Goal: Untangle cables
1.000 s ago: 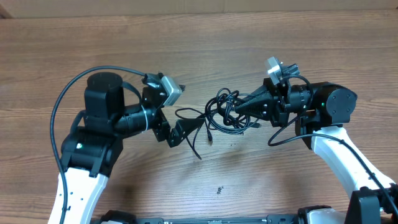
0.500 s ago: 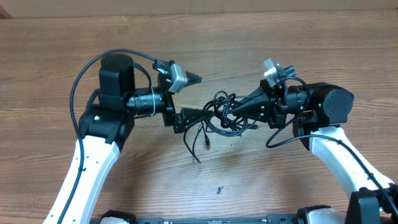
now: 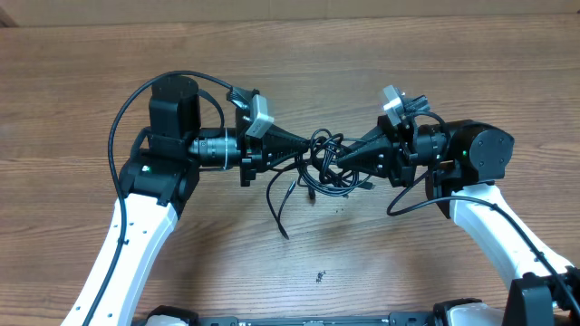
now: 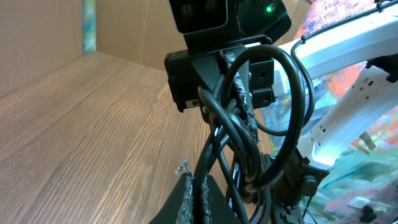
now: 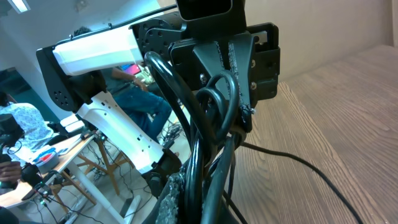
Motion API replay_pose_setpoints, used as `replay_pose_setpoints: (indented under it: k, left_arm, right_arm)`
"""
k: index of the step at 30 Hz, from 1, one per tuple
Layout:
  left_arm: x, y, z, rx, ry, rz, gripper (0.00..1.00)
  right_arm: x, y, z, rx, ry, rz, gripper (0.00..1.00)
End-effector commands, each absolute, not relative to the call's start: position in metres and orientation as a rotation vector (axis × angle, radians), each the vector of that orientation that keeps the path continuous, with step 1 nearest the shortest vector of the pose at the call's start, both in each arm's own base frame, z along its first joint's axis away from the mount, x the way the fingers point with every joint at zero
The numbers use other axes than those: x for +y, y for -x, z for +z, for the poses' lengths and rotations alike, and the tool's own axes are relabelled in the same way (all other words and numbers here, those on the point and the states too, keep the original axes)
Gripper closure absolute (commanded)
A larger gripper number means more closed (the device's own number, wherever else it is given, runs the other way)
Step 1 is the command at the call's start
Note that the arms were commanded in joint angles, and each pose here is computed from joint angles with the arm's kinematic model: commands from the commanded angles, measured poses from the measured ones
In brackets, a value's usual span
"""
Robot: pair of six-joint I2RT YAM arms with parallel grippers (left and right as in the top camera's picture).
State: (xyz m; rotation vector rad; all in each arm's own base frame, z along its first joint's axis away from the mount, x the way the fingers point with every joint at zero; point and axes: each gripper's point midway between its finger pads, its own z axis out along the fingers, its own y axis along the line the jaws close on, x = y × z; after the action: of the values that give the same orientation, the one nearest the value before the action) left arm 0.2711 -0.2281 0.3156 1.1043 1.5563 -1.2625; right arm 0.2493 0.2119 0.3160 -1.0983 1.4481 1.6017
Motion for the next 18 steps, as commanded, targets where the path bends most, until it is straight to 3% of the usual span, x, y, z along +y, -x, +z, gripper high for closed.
replay_pose_setpoints:
  k: [1,4,6,7,9,13,15,18]
  left_arm:
    - [-0.227,-0.277,0.314,1.576,-1.085,-1.243,0.96]
    - [-0.228,-0.270,0.317,1.549,-1.106,-1.285,0.71]
    - [-0.231,-0.266,0.318,1.538,-1.121,-1.303,0.42]
    - [-0.233,-0.264,0.318,1.532,-1.131,-1.311,0.32]
    - [-0.237,-0.261,0.318,1.523,-1.147,-1.312,0.25]
    - [-0.245,-0.264,0.313,1.551,-1.147,-1.266,0.29]
    - [-0.247,-0.265,0.311,1.562,-1.144,-1.246,0.42]
    - [-0.247,-0.266,0.311,1.562,-1.144,-1.244,0.72]
  right_arm:
    - [0.212,-0.238,0.322,1.415,1.178,1.578,0.96]
    - [0.212,-0.238,0.322,1.414,1.179,1.578,0.96]
    - [0.212,-0.238,0.322,1.415,1.178,1.578,0.96]
    - [0.212,-0.238,0.322,1.415,1.179,1.578,0.96]
    - [0.212,-0.238,0.322,1.415,1.178,1.579,0.96]
    - [0.212,-0.238,0.322,1.415,1.178,1.579,0.96]
    - [0.212,-0.238,0.322,1.418,1.176,1.581,0.96]
    - [0.212,-0.238,0.322,1.417,1.176,1.581,0.96]
